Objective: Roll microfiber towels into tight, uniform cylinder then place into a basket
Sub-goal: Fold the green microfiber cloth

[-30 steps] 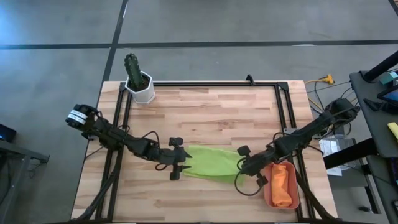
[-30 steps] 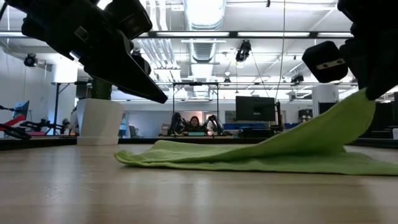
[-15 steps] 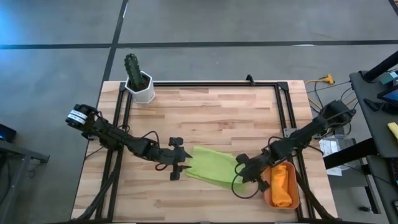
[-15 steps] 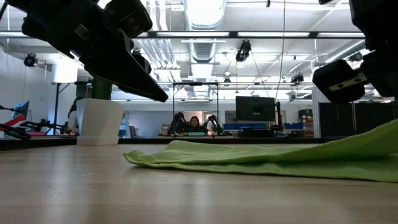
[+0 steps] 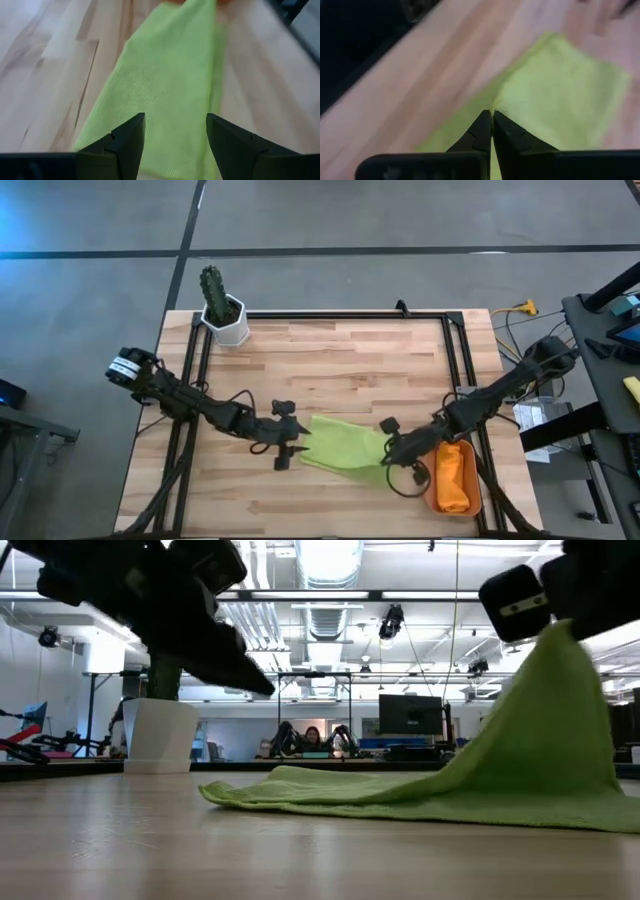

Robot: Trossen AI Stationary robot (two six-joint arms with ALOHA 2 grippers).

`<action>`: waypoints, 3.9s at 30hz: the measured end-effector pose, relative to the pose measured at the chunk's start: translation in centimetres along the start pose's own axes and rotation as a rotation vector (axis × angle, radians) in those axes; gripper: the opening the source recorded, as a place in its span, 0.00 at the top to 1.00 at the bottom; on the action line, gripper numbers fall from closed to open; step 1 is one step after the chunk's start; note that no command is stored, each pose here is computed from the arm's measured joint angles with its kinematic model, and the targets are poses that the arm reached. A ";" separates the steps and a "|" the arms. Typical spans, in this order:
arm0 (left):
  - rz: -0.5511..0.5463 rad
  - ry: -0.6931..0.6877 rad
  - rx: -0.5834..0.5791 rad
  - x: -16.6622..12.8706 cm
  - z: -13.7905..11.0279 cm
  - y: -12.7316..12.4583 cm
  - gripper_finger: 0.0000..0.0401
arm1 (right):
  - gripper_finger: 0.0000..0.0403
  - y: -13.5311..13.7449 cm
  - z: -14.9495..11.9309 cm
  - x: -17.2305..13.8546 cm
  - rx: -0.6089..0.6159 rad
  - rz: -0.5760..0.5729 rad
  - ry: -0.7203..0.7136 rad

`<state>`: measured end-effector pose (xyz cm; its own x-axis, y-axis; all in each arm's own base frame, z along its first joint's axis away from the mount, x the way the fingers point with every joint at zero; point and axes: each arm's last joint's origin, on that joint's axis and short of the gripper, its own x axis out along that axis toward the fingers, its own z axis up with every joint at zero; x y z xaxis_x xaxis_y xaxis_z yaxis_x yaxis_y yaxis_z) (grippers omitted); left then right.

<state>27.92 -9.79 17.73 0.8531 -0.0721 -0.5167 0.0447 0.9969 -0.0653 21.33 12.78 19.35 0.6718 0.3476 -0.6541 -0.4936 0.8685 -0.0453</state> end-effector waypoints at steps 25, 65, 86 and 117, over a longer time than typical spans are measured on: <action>-0.070 -0.139 0.180 11.1 6.6 -3.8 0.51 | 0.98 -1.1 0.0 -0.5 0.083 -0.206 -0.004; 0.103 0.288 0.077 12.9 2.0 -5.2 0.51 | 0.98 -1.3 -0.2 -1.4 0.031 -0.279 0.025; 0.216 0.443 0.102 7.8 3.7 -4.5 0.51 | 0.98 -1.0 -0.2 -2.2 0.045 -0.270 0.020; 0.375 0.613 0.077 5.7 1.2 -5.8 0.65 | 0.98 -1.3 -0.7 -2.3 0.080 -0.387 0.034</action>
<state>33.17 -15.91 16.13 0.3743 0.2928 -0.8798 -0.1381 0.9559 0.2593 20.09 10.60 20.41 0.7803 -0.0214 -0.6251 -0.1623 0.9583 -0.2354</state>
